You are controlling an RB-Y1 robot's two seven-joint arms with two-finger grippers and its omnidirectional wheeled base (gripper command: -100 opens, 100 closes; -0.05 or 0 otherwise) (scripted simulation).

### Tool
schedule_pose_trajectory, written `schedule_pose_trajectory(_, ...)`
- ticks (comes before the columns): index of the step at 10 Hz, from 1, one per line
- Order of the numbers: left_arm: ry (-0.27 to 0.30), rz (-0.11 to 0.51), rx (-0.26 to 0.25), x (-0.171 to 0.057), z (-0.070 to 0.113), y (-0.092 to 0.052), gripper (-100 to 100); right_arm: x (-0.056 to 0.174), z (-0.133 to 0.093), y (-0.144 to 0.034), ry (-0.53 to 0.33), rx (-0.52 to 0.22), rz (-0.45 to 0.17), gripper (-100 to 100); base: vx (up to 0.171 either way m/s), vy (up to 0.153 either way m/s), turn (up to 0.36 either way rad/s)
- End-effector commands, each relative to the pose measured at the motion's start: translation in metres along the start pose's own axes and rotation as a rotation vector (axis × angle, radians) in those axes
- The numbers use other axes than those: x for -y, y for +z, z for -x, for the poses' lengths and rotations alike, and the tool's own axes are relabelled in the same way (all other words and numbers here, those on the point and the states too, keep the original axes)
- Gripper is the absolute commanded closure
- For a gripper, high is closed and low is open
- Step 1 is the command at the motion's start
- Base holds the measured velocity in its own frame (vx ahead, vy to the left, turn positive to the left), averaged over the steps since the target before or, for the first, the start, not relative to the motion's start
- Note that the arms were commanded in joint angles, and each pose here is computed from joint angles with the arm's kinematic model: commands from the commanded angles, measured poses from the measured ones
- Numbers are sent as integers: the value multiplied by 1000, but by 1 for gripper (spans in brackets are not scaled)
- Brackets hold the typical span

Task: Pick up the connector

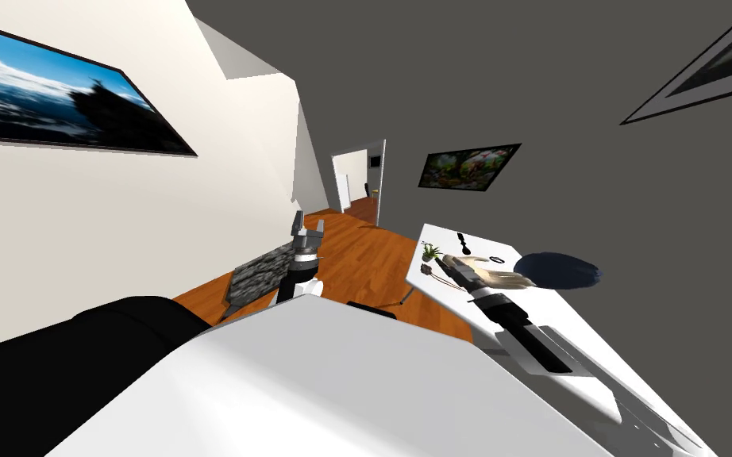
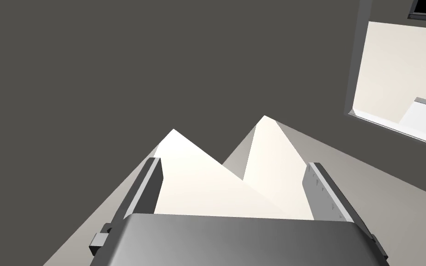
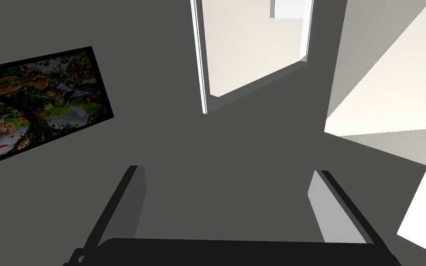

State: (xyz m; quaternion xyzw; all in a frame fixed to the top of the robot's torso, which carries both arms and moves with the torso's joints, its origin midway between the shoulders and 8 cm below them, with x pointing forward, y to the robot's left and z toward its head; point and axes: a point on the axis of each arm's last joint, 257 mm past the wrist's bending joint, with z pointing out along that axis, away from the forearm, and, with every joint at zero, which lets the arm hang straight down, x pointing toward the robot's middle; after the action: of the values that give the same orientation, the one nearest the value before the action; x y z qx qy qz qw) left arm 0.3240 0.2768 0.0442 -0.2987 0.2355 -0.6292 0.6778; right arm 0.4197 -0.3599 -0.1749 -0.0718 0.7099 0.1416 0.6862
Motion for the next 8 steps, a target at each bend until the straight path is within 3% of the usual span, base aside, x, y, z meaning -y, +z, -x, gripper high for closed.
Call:
schedule_pose_trajectory(1,0,0,0,0,0,0,0,11,-7,-6,-57,-37,-11,-100,50,80,29)
schedule_pose_trajectory(4,0,0,0,0,0,0,0,60,-48,-29,-283,-207,-67,-100,68,92,103)
schedule_pose_trajectory(5,0,0,0,0,0,0,0,61,-47,-29,-288,-209,-65,-100,48,90,13)
schedule_pose_trajectory(7,0,0,0,0,0,0,0,94,-71,-51,-434,-324,-96,-100,49,89,58)
schedule_pose_trajectory(8,0,0,0,0,0,0,0,98,-74,-54,-438,-332,-102,-100,66,78,23)
